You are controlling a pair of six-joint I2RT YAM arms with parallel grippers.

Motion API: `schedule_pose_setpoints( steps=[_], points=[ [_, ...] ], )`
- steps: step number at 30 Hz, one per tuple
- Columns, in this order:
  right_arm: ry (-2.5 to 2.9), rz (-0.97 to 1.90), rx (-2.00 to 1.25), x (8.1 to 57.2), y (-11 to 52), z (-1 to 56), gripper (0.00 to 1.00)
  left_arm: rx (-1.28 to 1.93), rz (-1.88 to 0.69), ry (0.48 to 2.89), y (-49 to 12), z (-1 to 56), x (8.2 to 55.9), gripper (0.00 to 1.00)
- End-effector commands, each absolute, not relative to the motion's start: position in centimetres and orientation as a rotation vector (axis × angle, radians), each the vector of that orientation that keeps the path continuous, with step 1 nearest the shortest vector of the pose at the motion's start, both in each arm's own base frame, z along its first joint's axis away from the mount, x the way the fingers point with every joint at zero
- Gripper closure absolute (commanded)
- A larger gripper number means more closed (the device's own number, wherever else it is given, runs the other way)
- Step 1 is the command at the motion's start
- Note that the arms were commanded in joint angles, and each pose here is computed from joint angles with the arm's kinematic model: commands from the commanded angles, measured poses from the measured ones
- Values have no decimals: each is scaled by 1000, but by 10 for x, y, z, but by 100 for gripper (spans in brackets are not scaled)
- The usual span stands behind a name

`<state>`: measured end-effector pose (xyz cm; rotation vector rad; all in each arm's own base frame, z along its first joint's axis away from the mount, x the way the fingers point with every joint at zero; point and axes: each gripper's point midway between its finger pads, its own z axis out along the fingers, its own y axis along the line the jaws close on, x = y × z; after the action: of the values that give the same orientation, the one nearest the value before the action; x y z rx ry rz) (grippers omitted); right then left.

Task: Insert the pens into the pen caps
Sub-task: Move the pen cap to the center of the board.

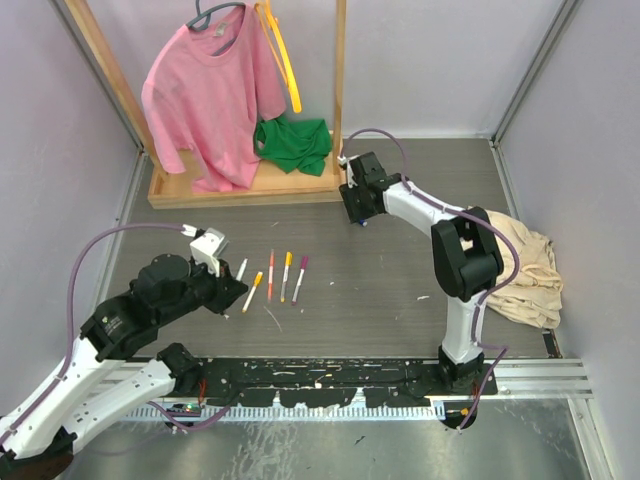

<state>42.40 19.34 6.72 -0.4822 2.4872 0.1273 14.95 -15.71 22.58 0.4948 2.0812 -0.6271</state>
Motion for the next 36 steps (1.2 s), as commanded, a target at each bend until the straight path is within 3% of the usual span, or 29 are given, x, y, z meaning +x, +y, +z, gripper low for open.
schedule_pose_setpoints(
  steps=[1, 18, 29, 36],
  points=[
    [2443, 183, -574, 447, 195, 77, 55, 486, -605, 2040, -153, 239, 153, 100],
    [2540, 242, -624, 452, 191, 43, 63, 473, -587, 2033, -150, 239, 156, 100],
    [2588, 195, -615, 448, 183, 34, 79, 473, -584, 2033, -150, 239, 156, 100],
    [2476, 233, -589, 439, 191, 73, 91, 470, -583, 2026, -149, 240, 156, 100]
  ],
)
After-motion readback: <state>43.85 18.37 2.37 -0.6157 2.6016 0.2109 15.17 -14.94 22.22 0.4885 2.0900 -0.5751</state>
